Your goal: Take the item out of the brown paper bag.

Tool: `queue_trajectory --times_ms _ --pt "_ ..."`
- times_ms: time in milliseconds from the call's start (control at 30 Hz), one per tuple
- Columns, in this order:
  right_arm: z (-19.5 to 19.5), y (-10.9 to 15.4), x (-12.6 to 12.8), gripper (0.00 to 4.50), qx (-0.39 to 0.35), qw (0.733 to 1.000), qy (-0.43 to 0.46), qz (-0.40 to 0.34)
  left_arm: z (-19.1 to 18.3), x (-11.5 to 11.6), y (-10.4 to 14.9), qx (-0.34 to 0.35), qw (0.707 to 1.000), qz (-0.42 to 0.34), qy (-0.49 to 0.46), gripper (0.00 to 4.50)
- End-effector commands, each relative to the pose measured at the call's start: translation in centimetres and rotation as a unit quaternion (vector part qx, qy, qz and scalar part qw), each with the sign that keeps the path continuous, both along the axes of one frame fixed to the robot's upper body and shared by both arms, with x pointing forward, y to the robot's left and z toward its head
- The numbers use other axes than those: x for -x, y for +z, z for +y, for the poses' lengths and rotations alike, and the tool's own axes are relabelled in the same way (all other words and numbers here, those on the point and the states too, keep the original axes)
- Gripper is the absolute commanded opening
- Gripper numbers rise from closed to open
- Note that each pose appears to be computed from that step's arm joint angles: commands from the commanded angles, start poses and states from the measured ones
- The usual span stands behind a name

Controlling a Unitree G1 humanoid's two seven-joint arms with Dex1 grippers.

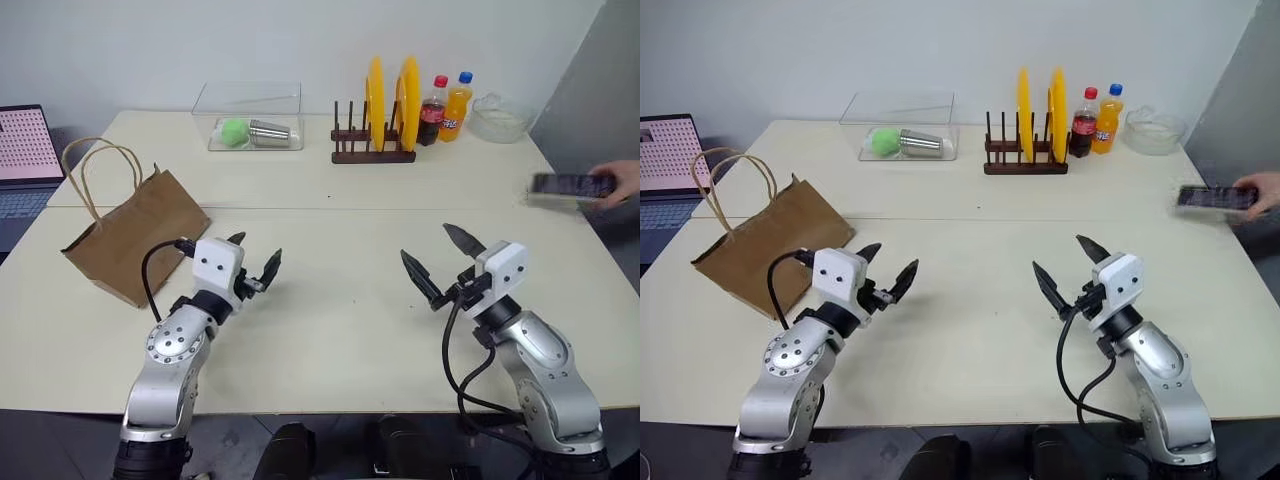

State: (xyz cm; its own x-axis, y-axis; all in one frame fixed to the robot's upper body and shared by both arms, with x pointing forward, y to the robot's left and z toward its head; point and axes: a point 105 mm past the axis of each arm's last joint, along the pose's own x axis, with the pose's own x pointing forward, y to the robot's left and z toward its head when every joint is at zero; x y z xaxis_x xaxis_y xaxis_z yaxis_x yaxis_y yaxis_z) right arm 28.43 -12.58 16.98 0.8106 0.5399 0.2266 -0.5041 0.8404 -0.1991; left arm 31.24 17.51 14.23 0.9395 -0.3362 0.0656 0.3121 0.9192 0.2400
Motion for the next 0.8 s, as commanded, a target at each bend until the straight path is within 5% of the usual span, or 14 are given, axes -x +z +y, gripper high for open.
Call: queue_trajectory --times_ms 33,800 --pt "-0.1 1.2 0.1 4.50 -0.007 1.000 0.007 -0.024 -0.2 0.3 1.8 -0.003 0.999 -0.032 -0.009 3.73" --pt "0.3 0.7 0.1 4.50 0.009 0.999 0.032 -0.007 1.1 -0.3 1.9 -0.036 0.997 -0.052 0.039 3.73"
